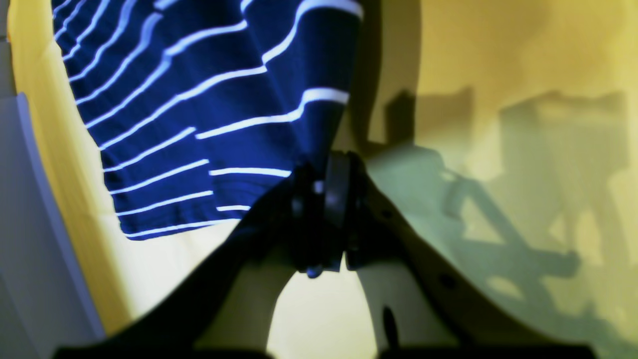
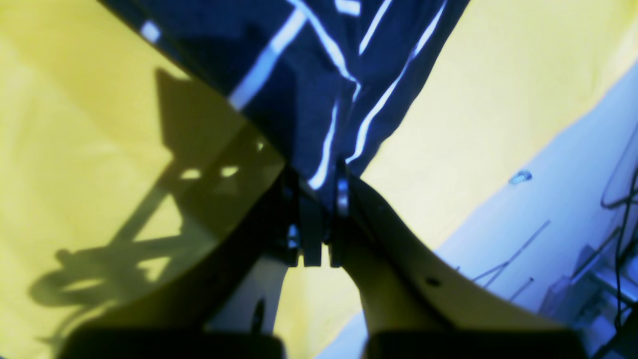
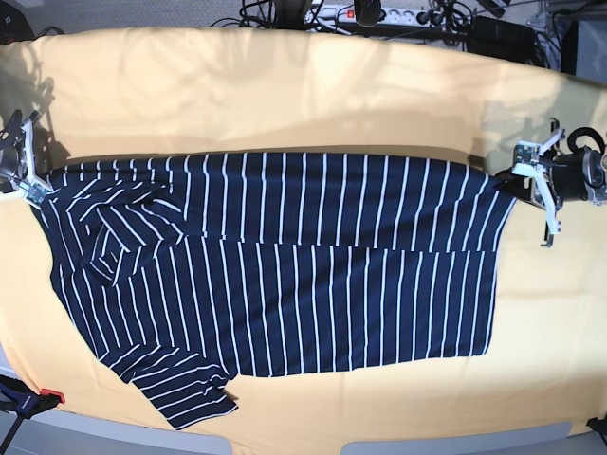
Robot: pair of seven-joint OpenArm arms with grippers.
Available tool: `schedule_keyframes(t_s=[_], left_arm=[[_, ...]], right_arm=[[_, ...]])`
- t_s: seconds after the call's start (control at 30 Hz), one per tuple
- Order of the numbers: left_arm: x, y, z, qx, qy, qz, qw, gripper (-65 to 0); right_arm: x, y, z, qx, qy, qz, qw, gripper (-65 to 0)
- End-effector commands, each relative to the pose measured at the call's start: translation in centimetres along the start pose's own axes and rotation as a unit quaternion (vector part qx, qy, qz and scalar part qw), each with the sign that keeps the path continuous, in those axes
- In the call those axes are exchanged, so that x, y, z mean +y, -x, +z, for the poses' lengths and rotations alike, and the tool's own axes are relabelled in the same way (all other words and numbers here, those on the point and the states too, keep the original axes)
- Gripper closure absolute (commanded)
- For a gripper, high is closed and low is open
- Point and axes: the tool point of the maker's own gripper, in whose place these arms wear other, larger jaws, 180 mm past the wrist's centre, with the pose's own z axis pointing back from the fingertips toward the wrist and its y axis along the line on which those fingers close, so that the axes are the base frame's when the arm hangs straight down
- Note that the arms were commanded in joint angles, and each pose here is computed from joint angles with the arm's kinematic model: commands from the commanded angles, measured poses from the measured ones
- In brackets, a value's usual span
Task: Fold the T-shirt properly
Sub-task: 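Pull the shirt edge back toward the robot with both grippers, flattening it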
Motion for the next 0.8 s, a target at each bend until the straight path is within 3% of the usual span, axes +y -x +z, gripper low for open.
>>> schedule_keyframes(t_s=[0.0,0.23,0.47,0.77], left_arm=[[0.9,0.5,1.4,0.009,-0.007,-0.010,1.000,0.0],[-0.3,-0.9,2.5,-0.034,0.030,-0.001,0.999,0.0],[-0.5,-0.3,2.9,-0.020,0.037,-0.010,0.999,0.0],[-0.5,-0.6,2.9,-0.030,0.037,-0.009,0.999,0.0]], right_arm=[[-1.7,0.2,1.0,0.008,0.016,0.010,0.9998,0.0],[0.6,0.1,2.3,0.032,-0.052,0.027,0.9978,0.0],[0.8,0.0,4.3,0.042,-0.088,0.028,0.9948,0.0],[3.2,3.3,4.2,0.096,-0.116,0.044,0.9876,0.0]])
